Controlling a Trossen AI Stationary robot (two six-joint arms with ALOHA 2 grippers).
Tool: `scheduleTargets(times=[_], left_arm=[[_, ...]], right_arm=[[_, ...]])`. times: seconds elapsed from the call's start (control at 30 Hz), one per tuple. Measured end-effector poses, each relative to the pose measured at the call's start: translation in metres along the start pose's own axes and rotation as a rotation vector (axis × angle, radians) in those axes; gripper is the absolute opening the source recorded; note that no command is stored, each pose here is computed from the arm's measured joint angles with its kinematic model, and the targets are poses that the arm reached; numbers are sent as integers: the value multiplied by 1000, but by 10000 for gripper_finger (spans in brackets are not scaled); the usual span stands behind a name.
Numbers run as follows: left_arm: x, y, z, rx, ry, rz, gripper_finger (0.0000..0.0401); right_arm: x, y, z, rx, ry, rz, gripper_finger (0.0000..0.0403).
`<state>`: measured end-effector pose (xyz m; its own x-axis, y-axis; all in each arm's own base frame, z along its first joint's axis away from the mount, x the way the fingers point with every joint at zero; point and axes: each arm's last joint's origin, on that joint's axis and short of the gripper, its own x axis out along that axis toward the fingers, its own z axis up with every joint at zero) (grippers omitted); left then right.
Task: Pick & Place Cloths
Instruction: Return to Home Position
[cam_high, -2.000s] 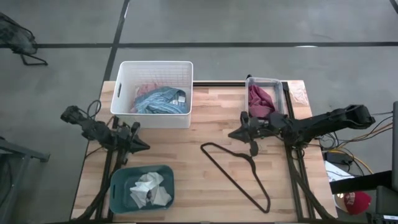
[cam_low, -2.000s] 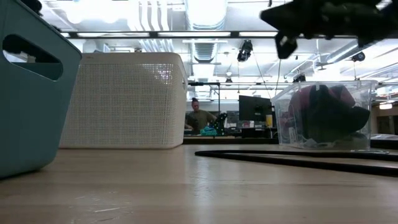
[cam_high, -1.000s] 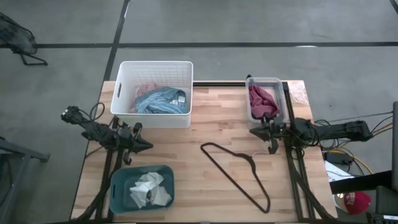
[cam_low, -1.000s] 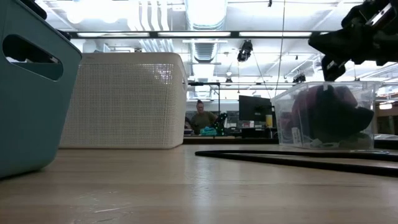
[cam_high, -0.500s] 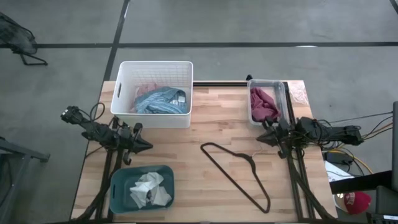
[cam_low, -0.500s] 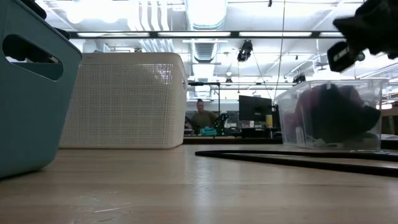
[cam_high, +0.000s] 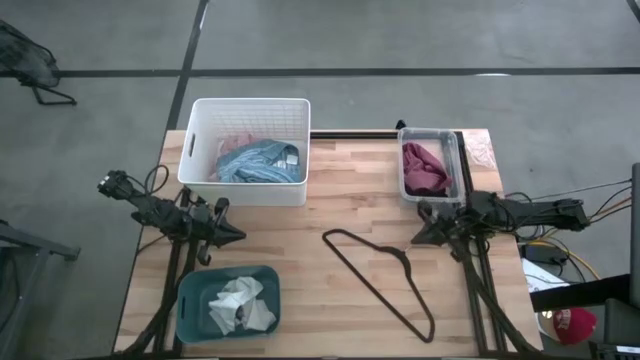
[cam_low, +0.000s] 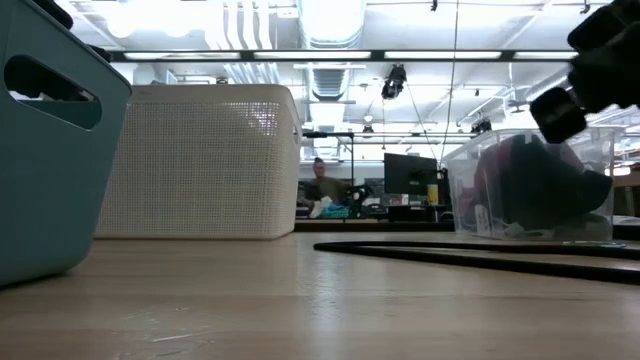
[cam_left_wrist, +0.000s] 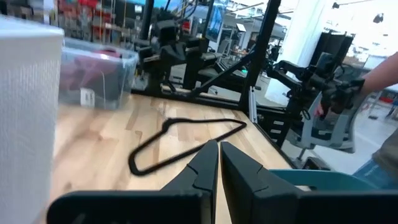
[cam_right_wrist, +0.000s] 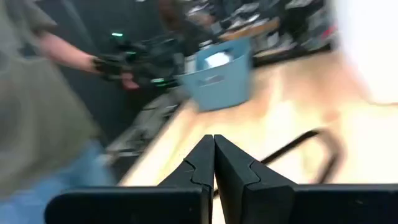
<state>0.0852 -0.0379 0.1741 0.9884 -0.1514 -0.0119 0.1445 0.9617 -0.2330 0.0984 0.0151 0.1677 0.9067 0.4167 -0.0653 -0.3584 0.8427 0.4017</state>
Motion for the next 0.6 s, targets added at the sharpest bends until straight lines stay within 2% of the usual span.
scheduleTargets(times=[0.17, 0.6], left_arm=[[0, -1, 3, 95, -41, -3, 23], [0, -1, 0, 79, 1, -28, 23]], right_arm=[[1, -7, 1, -124, -62, -215, 9], [1, -9, -2, -136, -58, -228, 8]])
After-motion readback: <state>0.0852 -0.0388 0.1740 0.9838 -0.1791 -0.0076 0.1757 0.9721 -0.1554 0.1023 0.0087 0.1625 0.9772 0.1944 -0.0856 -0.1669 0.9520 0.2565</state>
